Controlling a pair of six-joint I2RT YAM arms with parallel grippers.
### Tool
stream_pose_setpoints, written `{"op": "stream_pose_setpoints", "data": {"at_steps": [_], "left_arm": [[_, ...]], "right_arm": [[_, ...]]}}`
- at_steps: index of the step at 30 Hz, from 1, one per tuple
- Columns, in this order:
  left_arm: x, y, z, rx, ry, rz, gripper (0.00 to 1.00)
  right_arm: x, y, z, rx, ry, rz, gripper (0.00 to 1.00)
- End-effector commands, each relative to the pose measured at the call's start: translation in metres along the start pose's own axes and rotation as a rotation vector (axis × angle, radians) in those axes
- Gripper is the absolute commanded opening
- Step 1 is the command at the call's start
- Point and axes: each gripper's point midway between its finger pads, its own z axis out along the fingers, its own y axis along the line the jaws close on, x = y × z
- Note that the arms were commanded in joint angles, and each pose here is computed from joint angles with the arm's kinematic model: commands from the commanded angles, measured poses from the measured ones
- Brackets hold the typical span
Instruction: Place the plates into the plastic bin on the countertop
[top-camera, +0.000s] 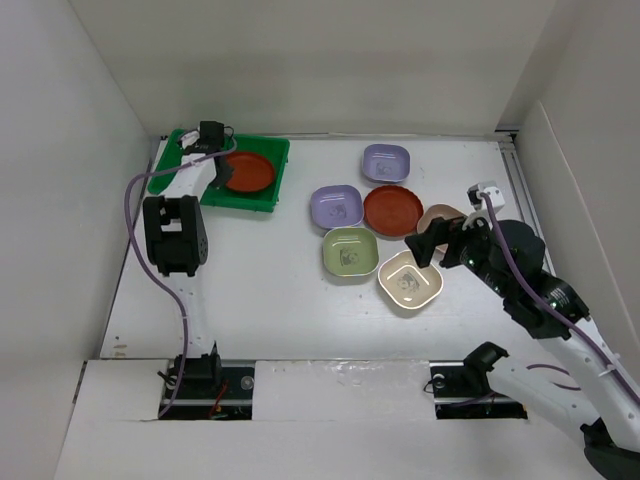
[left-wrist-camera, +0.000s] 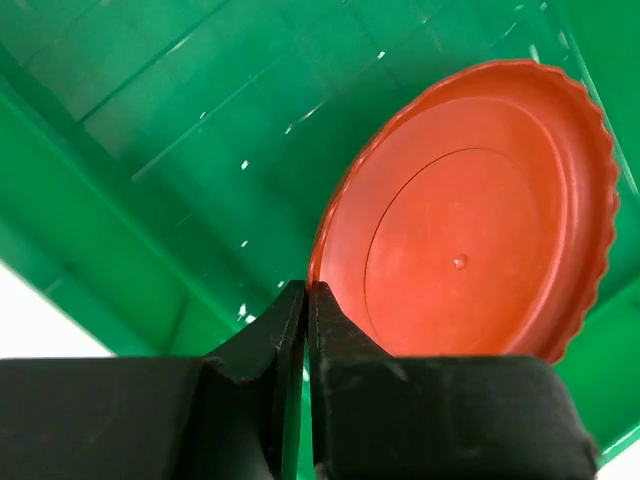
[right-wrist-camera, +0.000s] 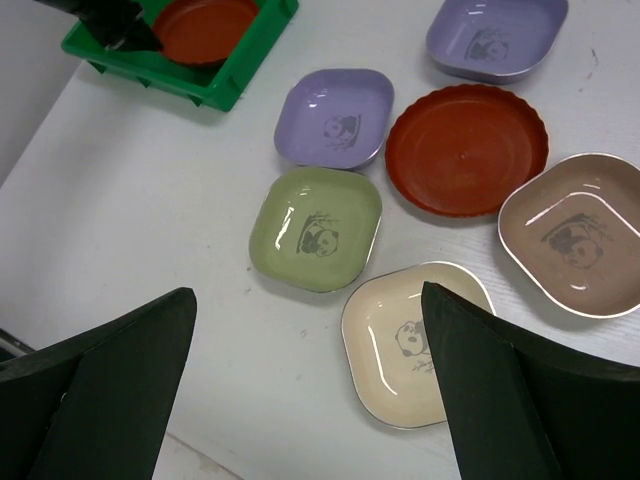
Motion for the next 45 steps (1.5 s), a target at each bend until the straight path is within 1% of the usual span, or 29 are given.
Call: {"op": "stream_pose_setpoints", "data": {"at_steps": [1, 2, 3, 5, 6, 7, 8, 13, 14, 18, 19, 20, 22, 24, 25, 26, 27, 30, 31, 32, 33, 34, 35, 36, 37, 39, 40, 41, 45], "left_arm": [[-0.054, -0.027, -0.033, 0.079, -0.117, -0.042, 0.00], [-0.056, -0.027, -0.030, 0.074, -0.124, -0.043, 0.05], [-0.057, -0.028, -0.031, 0.067, -0.117, -0.040, 0.16], [-0.060, -0.030, -0.033, 0.073, -0.123, -0.043, 0.50], [-0.064, -0.031, -0.039, 0.081, -0.132, -0.047, 0.79], [-0.069, -0.034, -0.049, 0.108, -0.147, -0.055, 0.91], [-0.073, -0.036, -0.055, 0.124, -0.164, -0.062, 1.00], [-0.086, -0.061, -0.108, 0.232, -0.236, 0.007, 1.00], [-0.095, -0.071, -0.134, 0.283, -0.278, 0.008, 1.00], [-0.065, -0.098, -0.189, 0.390, -0.285, 0.071, 1.00], [-0.043, -0.109, -0.200, 0.420, -0.263, 0.106, 1.00], [-0.037, -0.113, -0.212, 0.434, -0.268, 0.117, 1.00], [-0.004, -0.117, -0.237, 0.469, -0.246, 0.159, 1.00], [0.026, -0.111, -0.243, 0.470, -0.221, 0.184, 1.00], [0.039, -0.114, -0.267, 0.520, -0.227, 0.201, 1.00], [0.047, -0.110, -0.272, 0.521, -0.226, 0.198, 1.00], [0.064, -0.102, -0.269, 0.512, -0.197, 0.210, 1.00], [0.076, -0.088, -0.287, 0.567, -0.164, 0.199, 1.00], [0.082, -0.077, -0.290, 0.579, -0.152, 0.203, 1.00], [0.084, -0.069, -0.291, 0.575, -0.149, 0.205, 1.00], [0.085, -0.065, -0.293, 0.577, -0.150, 0.204, 1.00], [0.090, -0.055, -0.290, 0.560, -0.144, 0.228, 1.00], [0.088, -0.044, -0.296, 0.553, -0.152, 0.236, 1.00], [0.085, -0.040, -0.300, 0.549, -0.160, 0.232, 1.00], [0.088, -0.034, -0.298, 0.540, -0.158, 0.250, 1.00], [0.089, -0.023, -0.302, 0.545, -0.165, 0.257, 1.00], [0.090, -0.019, -0.302, 0.545, -0.170, 0.269, 1.00], [0.091, -0.016, -0.302, 0.545, -0.170, 0.269, 1.00], [0.094, -0.006, -0.305, 0.550, -0.166, 0.282, 1.00]], "right_arm": [[-0.009, 0.008, 0.000, -0.040, -0.044, 0.005, 1.00], [-0.009, 0.008, 0.000, -0.040, -0.044, 0.005, 1.00], [-0.009, 0.008, 0.000, -0.040, -0.044, 0.005, 1.00], [-0.003, 0.007, 0.004, -0.034, -0.025, 0.003, 1.00], [-0.002, 0.005, 0.006, -0.021, -0.020, 0.002, 1.00], [0.003, 0.003, 0.010, -0.015, -0.003, 0.000, 1.00], [0.001, 0.004, 0.010, -0.018, -0.013, 0.001, 1.00], [0.006, 0.005, 0.019, -0.019, 0.015, -0.002, 1.00], [0.008, 0.003, 0.022, -0.005, 0.021, -0.003, 1.00], [0.023, -0.020, 0.042, 0.109, 0.066, 0.002, 1.00], [0.023, -0.028, 0.047, 0.146, 0.066, 0.019, 1.00], [0.021, -0.031, 0.053, 0.158, 0.061, 0.024, 1.00], [0.037, -0.038, 0.073, 0.162, 0.120, 0.015, 1.00], [0.022, -0.054, 0.088, 0.219, 0.119, 0.033, 0.98], [0.035, -0.068, 0.105, 0.271, 0.190, 0.005, 0.98], [0.033, -0.078, 0.114, 0.307, 0.211, -0.004, 0.98], [0.012, -0.090, 0.120, 0.342, 0.200, 0.000, 0.98], [0.021, -0.130, 0.158, 0.412, 0.310, -0.040, 0.98], [0.001, -0.136, 0.170, 0.420, 0.290, -0.051, 0.97], [0.023, -0.155, 0.192, 0.442, 0.387, -0.085, 0.95], [0.024, -0.169, 0.200, 0.481, 0.419, -0.103, 0.94], [0.007, -0.182, 0.206, 0.515, 0.418, -0.112, 0.91], [0.030, -0.200, 0.221, 0.534, 0.506, -0.147, 0.91], [0.035, -0.209, 0.227, 0.540, 0.531, -0.160, 0.91], [0.031, -0.217, 0.235, 0.510, 0.527, -0.141, 0.91], [0.053, -0.228, 0.246, 0.439, 0.574, -0.106, 0.91], [0.055, -0.221, 0.254, 0.343, 0.564, -0.079, 0.91], [0.051, -0.229, 0.257, 0.324, 0.532, -0.058, 0.91], [0.070, -0.232, 0.270, 0.229, 0.582, -0.037, 0.90]]}}
